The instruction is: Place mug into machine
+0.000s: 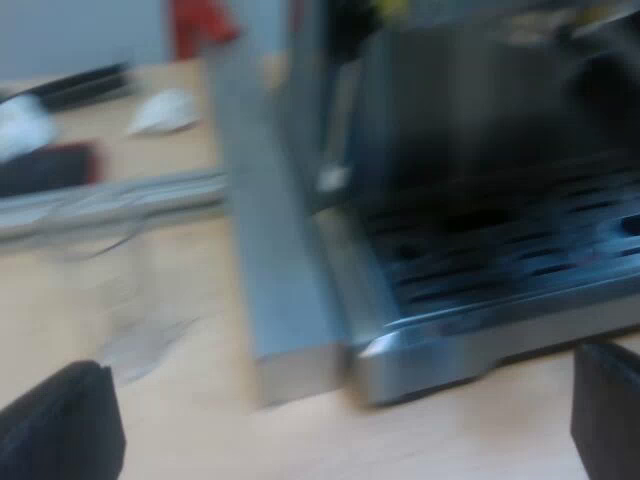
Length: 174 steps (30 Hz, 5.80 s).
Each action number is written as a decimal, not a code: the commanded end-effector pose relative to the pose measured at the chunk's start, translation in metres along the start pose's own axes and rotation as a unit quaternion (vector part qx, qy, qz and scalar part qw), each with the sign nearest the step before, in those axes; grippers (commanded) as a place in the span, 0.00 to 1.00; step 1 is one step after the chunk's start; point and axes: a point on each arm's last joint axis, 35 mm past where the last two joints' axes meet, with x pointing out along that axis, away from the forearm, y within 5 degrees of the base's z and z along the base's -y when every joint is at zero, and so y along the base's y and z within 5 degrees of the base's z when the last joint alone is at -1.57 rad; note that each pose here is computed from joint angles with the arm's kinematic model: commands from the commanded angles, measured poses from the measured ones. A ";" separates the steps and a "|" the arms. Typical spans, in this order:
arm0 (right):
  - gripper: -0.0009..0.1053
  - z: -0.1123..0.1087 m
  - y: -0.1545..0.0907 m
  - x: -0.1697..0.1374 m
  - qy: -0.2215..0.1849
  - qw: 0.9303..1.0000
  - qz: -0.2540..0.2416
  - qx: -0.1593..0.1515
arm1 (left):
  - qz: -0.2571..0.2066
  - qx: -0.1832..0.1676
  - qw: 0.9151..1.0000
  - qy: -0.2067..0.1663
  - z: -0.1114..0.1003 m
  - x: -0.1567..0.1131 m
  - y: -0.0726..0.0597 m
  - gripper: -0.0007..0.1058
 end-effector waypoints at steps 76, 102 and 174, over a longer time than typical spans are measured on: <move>0.69 0.008 0.004 0.254 -0.032 0.988 -0.149 -0.008 | -0.332 0.079 0.928 0.152 -0.024 0.114 -0.056 0.88; 0.46 0.015 -0.016 0.296 -0.020 0.987 -0.156 0.010 | -0.341 0.074 0.924 0.155 -0.024 0.113 -0.056 0.88; 0.01 0.047 0.050 0.043 -0.124 0.941 0.252 -0.186 | -0.176 0.079 0.981 -0.006 -0.051 0.081 -0.021 0.88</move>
